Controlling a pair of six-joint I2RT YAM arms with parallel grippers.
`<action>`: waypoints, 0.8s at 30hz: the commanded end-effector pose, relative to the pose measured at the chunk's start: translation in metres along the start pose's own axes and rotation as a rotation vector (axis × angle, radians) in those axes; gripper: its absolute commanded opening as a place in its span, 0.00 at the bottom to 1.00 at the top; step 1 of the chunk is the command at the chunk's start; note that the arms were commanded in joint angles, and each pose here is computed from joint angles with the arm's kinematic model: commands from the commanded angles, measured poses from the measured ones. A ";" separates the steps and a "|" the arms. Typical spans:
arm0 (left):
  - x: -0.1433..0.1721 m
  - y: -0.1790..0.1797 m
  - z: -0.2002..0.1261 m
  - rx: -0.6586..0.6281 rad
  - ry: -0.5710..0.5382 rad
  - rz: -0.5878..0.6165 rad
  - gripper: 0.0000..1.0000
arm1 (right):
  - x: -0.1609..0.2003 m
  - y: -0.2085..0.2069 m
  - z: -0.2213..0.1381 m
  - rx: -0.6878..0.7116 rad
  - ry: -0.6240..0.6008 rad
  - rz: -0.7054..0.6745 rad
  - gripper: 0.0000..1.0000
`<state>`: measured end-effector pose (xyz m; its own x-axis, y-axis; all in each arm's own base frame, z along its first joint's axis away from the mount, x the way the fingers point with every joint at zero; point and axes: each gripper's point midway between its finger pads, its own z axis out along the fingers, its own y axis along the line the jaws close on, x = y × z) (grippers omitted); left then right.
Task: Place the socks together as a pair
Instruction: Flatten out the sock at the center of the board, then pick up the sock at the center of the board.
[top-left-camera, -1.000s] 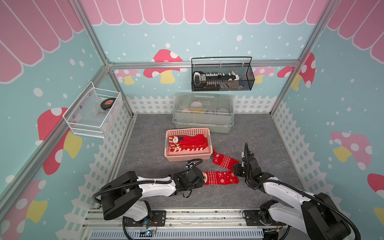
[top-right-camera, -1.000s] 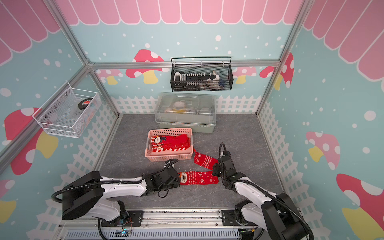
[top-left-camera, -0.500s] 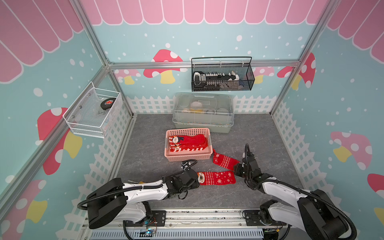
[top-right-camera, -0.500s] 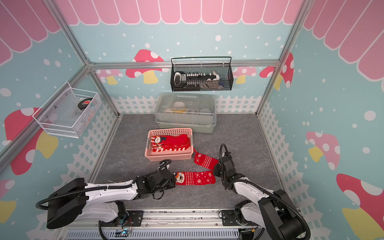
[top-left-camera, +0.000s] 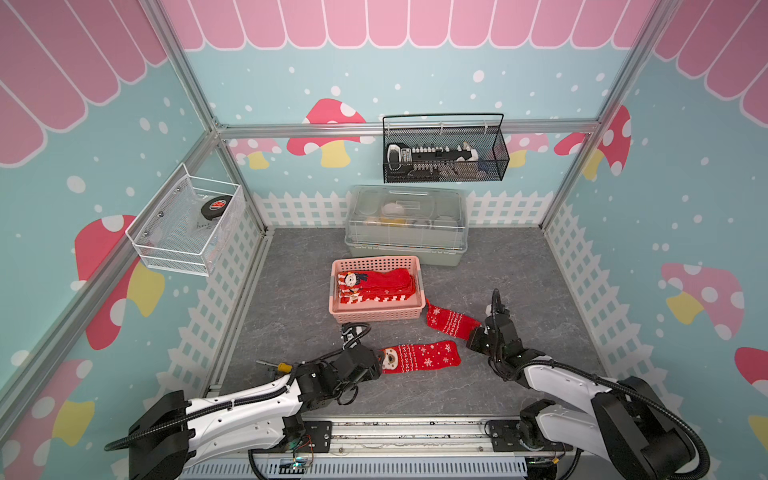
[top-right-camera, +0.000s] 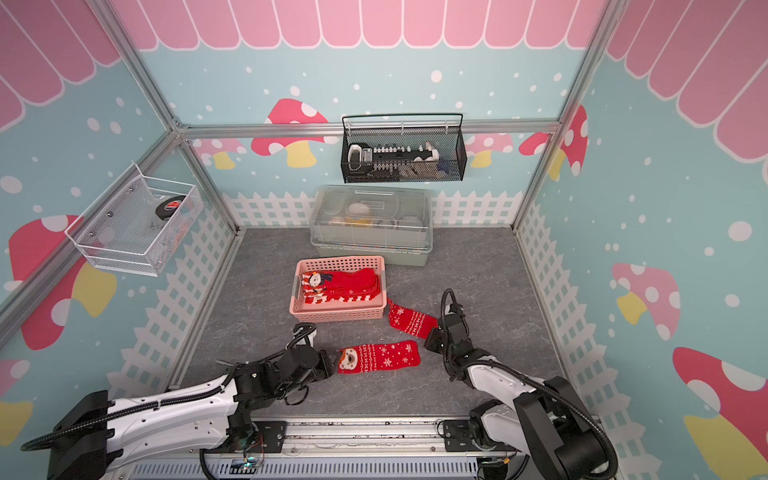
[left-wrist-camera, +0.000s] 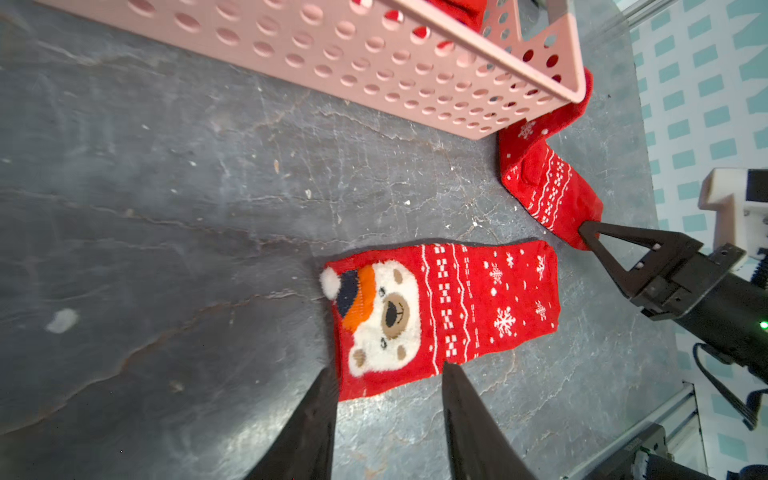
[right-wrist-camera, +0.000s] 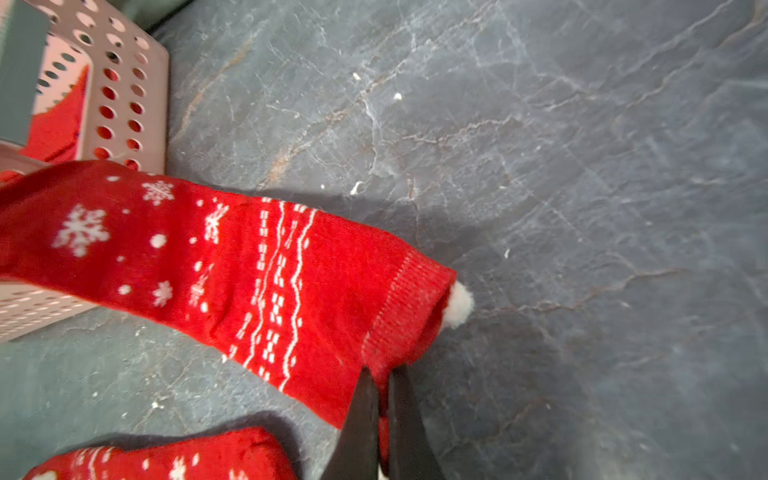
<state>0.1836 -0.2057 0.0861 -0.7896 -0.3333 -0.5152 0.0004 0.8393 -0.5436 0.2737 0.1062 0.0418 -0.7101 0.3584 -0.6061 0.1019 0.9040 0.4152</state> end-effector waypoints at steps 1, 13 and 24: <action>-0.008 0.021 -0.010 -0.064 -0.059 0.004 0.44 | -0.015 0.002 -0.019 0.016 -0.036 -0.056 0.00; -0.025 0.010 -0.029 0.014 -0.127 0.005 0.45 | -0.082 0.065 -0.152 -0.222 -0.263 -0.268 0.00; -0.023 0.007 -0.030 0.027 -0.107 0.011 0.45 | -0.077 0.098 -0.176 -0.358 -0.164 -0.344 0.00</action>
<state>0.1827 -0.1793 0.1069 -0.7261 -0.3708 -0.5790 0.0146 0.8336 -0.5522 0.2244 0.1156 0.2630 -0.4767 0.1682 -0.8628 -0.3372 0.8714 0.3562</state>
